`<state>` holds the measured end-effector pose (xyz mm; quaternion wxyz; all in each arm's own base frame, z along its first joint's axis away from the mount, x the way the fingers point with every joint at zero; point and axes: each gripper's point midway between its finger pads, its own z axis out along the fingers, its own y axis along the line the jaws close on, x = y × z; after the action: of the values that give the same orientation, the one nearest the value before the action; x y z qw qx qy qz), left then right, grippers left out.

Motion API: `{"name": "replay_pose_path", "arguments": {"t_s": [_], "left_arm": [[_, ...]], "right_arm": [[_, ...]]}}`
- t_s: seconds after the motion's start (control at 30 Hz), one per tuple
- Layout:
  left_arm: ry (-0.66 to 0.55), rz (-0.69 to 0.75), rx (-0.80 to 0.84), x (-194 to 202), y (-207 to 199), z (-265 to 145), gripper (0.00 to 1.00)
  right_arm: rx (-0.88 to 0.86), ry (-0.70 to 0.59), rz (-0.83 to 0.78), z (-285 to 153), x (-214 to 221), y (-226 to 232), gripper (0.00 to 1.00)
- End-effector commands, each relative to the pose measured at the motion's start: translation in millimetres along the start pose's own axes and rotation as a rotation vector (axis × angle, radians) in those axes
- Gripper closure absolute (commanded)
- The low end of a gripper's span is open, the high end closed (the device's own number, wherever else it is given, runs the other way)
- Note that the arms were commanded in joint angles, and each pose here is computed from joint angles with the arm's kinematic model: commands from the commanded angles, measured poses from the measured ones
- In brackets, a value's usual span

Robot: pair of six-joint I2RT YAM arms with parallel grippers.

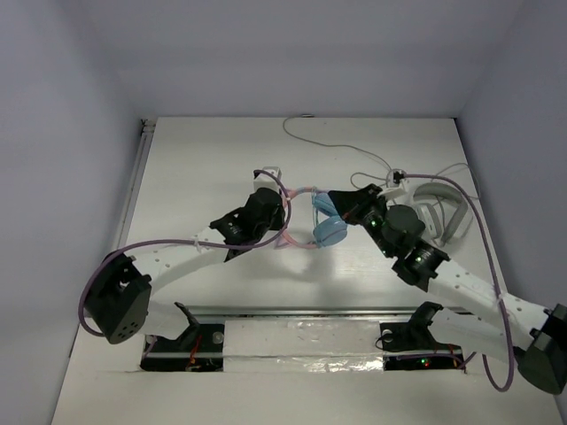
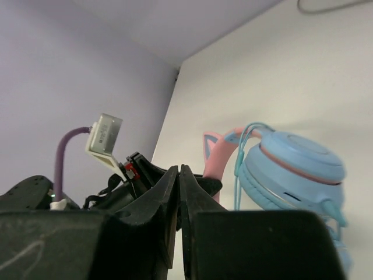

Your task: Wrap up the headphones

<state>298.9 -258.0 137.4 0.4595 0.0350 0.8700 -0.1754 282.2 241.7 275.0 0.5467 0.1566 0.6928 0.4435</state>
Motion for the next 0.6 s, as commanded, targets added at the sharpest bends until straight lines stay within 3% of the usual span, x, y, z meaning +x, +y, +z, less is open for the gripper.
{"name": "replay_pose_path", "arguments": {"t_s": [0.0, 0.03, 0.3, 0.47, 0.57], "left_arm": [[-0.080, -0.017, 0.018, -20.6, -2.5, -10.4, 1.00], [-0.068, -0.005, -0.002, -16.7, 1.6, -8.6, 1.00], [-0.043, 0.031, -0.086, -1.8, 17.9, 4.9, 0.99], [-0.017, 0.044, -0.103, 7.7, 19.3, 15.8, 0.83], [-0.022, 0.043, -0.104, 6.7, 19.5, 15.8, 0.73]], "right_arm": [[0.055, -0.079, -0.121, -16.9, -30.5, -3.0, 0.89], [0.079, -0.071, -0.143, -22.1, -30.6, -9.0, 0.86], [0.170, -0.161, -0.205, -69.8, -66.7, -27.6, 0.37], [0.239, -0.221, -0.212, -92.0, -87.8, -37.0, 0.17], [0.289, -0.266, -0.218, -105.6, -102.1, -43.8, 0.13]]}}
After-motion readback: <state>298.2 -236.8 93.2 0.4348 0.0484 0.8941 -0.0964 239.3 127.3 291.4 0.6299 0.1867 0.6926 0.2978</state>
